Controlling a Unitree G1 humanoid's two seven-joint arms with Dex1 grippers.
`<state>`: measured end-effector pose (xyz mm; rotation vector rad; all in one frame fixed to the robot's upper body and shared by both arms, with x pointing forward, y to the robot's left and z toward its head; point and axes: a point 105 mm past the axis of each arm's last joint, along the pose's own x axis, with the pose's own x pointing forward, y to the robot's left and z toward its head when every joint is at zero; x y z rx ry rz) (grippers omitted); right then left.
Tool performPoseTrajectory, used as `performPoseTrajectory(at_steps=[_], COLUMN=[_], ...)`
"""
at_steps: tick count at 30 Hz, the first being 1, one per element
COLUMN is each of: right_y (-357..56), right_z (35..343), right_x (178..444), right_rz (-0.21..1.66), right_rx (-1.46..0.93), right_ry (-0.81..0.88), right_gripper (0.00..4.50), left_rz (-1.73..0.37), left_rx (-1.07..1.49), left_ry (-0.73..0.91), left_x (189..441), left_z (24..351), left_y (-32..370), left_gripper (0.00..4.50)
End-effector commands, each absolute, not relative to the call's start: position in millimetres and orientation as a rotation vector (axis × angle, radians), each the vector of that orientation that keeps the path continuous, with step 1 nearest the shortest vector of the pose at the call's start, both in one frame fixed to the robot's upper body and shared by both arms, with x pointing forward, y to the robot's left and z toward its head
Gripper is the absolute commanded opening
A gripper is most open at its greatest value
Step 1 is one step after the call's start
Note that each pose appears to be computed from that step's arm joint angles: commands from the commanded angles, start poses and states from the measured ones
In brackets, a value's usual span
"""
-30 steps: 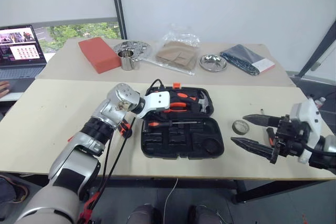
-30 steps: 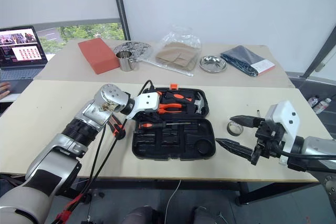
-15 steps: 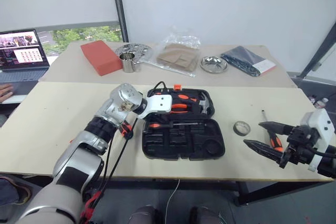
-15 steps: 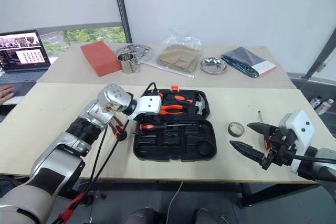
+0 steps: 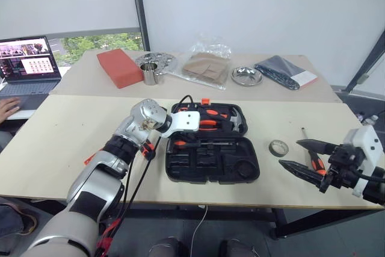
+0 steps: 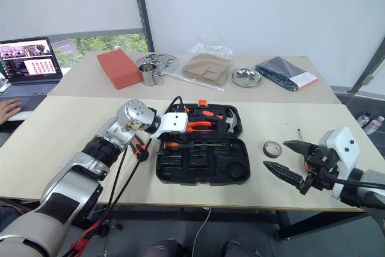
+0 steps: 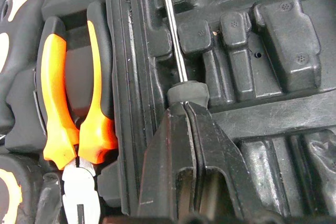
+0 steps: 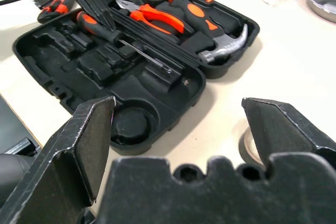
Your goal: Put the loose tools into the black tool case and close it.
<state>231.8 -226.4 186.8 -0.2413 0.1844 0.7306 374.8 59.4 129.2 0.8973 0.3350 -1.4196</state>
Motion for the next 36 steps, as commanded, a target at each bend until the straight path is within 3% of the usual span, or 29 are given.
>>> performPoseTrajectory(at_steps=[1,3,6,8,9,13,14,20,25,28,30,36], right_y=[-231,-238,-255,-268,-273,-301,-309,-340,-334,-328,-325,-311], right_z=[203,205,202,194,191,165,160,127,92,86,83,98], right_x=[229,227,222,221,221,228,233,257,271,279,281,286], right_rz=[0.696,0.649,0.544,0.453,0.420,0.230,0.181,-0.003,0.028,0.041,0.049,0.112], right_rx=[-0.272,-0.267,-0.247,-0.232,-0.226,-0.184,-0.171,-0.050,0.016,0.040,0.039,0.020], right_ry=[0.140,0.140,0.169,0.205,0.217,0.271,0.273,0.296,0.346,0.334,0.332,0.225], right_gripper=[4.50,4.50,4.50,4.50,4.50,4.50,4.50,4.50,4.50,3.93,3.08,1.19], left_rz=[-1.462,-1.498,-1.548,-1.575,-1.585,-1.675,-1.691,-1.703,-1.694,-1.689,-1.675,-1.638], left_rx=[0.634,0.500,0.386,0.350,0.339,0.315,0.317,0.323,0.316,0.319,0.327,0.344], left_ry=[0.286,0.201,0.121,0.109,0.108,0.121,0.118,0.060,0.067,0.083,0.088,0.108], left_x=[366,356,338,327,323,304,300,292,292,293,295,298], left_z=[159,193,226,236,239,239,238,240,240,238,237,232], left_y=[64,74,89,95,97,96,93,82,81,84,86,92], left_gripper=[0.29,0.73,1.81,2.70,2.78,4.32,4.47,4.47,4.47,4.50,4.50,4.50])
